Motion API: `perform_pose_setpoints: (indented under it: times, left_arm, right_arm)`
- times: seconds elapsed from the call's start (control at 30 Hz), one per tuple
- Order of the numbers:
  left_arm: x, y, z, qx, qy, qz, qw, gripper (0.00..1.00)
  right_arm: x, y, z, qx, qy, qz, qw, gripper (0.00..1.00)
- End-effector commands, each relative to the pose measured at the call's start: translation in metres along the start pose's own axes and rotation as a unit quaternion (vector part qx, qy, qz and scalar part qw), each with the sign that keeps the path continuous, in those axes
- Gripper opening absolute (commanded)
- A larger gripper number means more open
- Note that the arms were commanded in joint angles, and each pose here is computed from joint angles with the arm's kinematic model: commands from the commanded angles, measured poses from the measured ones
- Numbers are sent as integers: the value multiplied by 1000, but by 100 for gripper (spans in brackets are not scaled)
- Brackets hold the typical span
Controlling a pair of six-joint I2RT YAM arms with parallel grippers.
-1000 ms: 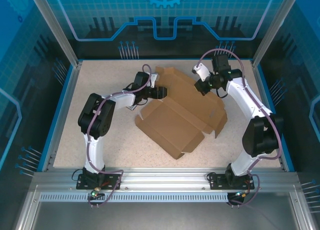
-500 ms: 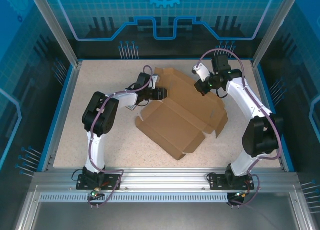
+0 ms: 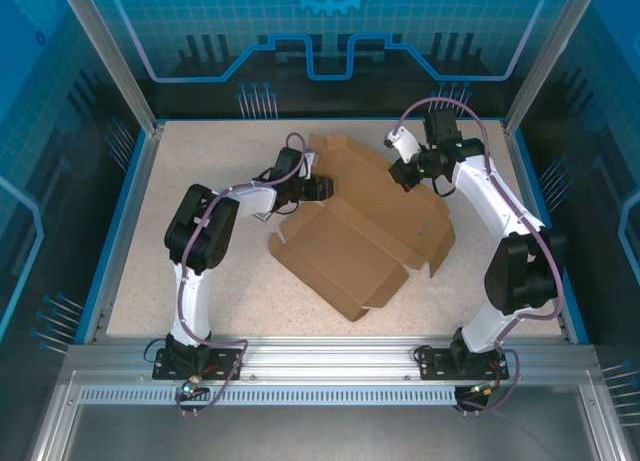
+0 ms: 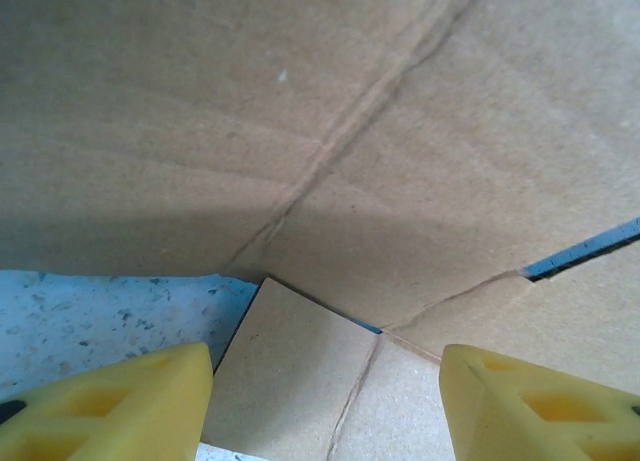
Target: Fold the paper box
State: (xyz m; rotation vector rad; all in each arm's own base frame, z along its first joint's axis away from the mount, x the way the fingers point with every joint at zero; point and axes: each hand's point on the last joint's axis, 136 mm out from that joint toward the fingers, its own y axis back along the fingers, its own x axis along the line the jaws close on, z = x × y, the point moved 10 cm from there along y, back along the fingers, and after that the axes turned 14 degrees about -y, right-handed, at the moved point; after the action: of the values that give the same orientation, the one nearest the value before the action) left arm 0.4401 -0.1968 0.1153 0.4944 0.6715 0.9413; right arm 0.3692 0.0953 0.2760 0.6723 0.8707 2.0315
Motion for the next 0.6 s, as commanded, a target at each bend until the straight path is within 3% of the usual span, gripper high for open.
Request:
perform_pose_setpoints:
  times: [0.0,0.57]
  left_arm:
    - [-4,6,5,-14,14,6,1000,63]
    - [-2,15,1,-37,13,27,999,65]
  right_arm:
    - [-3,3,2,-8,-13,9,1000,0]
    - [-3,1,0,-5,-13,11,1000,0]
